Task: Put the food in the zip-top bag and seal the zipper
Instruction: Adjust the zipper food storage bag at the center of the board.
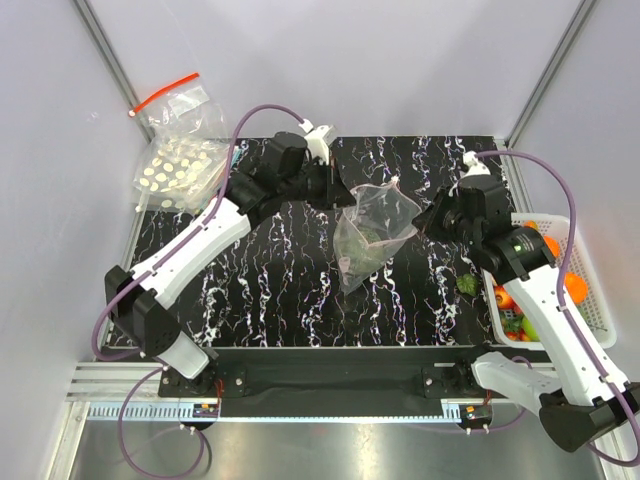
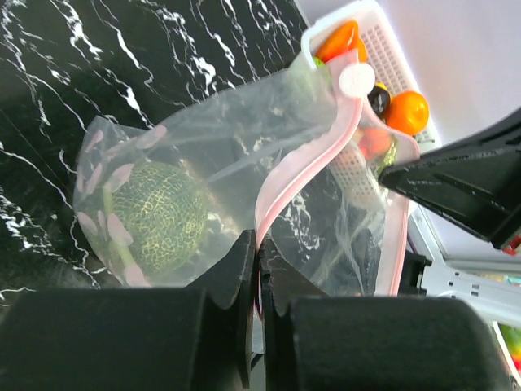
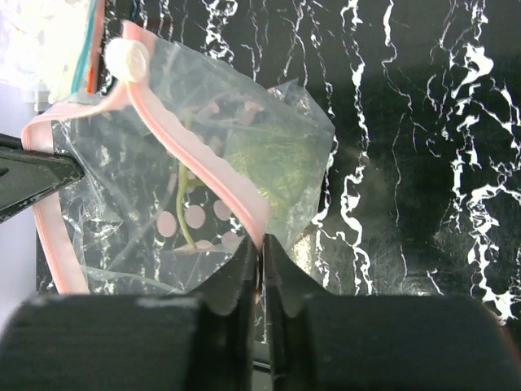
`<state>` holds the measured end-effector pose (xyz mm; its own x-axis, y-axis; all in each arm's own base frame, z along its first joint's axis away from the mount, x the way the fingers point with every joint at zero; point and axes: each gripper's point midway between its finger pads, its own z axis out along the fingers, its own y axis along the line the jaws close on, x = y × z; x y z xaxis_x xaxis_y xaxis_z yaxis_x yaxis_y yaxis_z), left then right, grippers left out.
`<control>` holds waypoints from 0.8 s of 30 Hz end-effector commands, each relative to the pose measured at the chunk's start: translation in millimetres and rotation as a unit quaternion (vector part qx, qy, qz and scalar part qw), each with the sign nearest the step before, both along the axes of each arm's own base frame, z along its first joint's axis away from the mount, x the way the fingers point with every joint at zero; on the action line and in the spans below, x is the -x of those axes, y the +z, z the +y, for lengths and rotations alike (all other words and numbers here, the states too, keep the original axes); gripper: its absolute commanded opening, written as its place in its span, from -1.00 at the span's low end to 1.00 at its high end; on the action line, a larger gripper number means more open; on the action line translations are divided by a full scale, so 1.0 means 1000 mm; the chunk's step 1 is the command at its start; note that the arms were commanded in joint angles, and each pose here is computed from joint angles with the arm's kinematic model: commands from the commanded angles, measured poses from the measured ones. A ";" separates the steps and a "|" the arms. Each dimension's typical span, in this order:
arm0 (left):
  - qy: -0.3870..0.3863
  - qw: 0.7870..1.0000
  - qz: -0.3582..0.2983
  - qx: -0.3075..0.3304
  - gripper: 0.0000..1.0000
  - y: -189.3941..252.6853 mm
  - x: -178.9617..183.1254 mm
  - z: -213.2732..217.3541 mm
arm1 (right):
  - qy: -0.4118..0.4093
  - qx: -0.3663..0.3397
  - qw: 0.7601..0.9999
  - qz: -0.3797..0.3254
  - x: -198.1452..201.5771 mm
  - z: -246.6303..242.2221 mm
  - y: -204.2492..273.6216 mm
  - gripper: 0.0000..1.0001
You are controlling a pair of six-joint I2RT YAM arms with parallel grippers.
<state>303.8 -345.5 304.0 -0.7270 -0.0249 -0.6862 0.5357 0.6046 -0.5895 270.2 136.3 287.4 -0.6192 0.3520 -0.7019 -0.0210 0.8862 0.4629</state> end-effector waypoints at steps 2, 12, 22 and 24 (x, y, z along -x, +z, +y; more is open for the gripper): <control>-0.018 0.999 -0.032 0.023 -0.87 0.013 0.005 -0.002 | -0.001 -0.005 1.000 -0.024 -0.001 0.000 -0.001 -0.57; -0.015 0.998 -0.048 0.022 -0.85 0.028 0.008 0.005 | -0.072 0.036 0.996 -0.032 0.025 -0.043 0.013 0.19; -0.023 0.999 -0.041 0.014 -0.85 0.023 0.014 0.007 | -0.239 0.133 0.962 0.006 0.040 -0.115 -0.018 0.25; -0.026 0.999 -0.039 0.014 -0.85 0.026 0.016 0.008 | -0.255 0.142 0.956 0.013 0.038 -0.123 -0.022 0.27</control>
